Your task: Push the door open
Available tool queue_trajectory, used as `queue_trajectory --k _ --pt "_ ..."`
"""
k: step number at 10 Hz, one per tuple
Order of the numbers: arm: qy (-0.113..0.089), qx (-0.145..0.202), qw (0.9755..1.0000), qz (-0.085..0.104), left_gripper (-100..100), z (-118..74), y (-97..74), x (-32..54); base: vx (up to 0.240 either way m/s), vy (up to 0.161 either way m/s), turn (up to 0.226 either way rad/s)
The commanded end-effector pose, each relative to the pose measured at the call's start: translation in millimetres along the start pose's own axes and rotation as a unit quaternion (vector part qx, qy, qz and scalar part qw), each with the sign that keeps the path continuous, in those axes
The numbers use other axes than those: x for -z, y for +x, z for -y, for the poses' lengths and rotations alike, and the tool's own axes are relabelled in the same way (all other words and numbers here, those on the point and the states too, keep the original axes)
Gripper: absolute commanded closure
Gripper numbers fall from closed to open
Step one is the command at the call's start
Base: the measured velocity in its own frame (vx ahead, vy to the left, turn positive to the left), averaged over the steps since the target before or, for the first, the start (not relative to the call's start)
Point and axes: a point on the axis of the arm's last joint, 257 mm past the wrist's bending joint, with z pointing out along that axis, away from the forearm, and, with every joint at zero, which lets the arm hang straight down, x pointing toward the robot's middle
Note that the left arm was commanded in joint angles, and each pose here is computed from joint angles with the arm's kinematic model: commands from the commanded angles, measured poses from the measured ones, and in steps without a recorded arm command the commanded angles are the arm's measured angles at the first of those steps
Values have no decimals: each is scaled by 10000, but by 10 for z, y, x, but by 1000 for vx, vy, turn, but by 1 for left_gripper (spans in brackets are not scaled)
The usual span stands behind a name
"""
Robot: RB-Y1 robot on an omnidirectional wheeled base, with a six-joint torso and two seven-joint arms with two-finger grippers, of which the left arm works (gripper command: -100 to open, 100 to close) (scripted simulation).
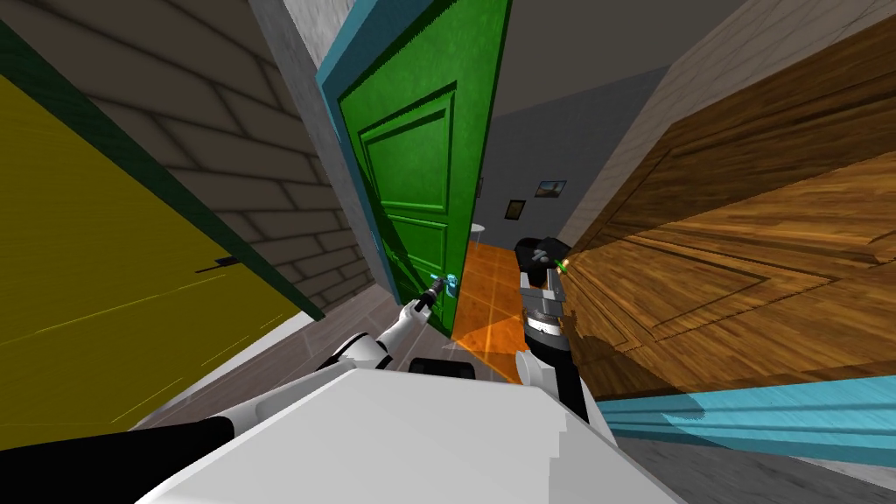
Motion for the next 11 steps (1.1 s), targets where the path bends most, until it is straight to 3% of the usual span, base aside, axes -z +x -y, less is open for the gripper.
queue_trajectory --k 1,11 --pt "99 -32 9999 50 100 106 -81 -15 97 -111 48" --pt "66 -91 9975 701 100 92 -794 108 136 -135 50"
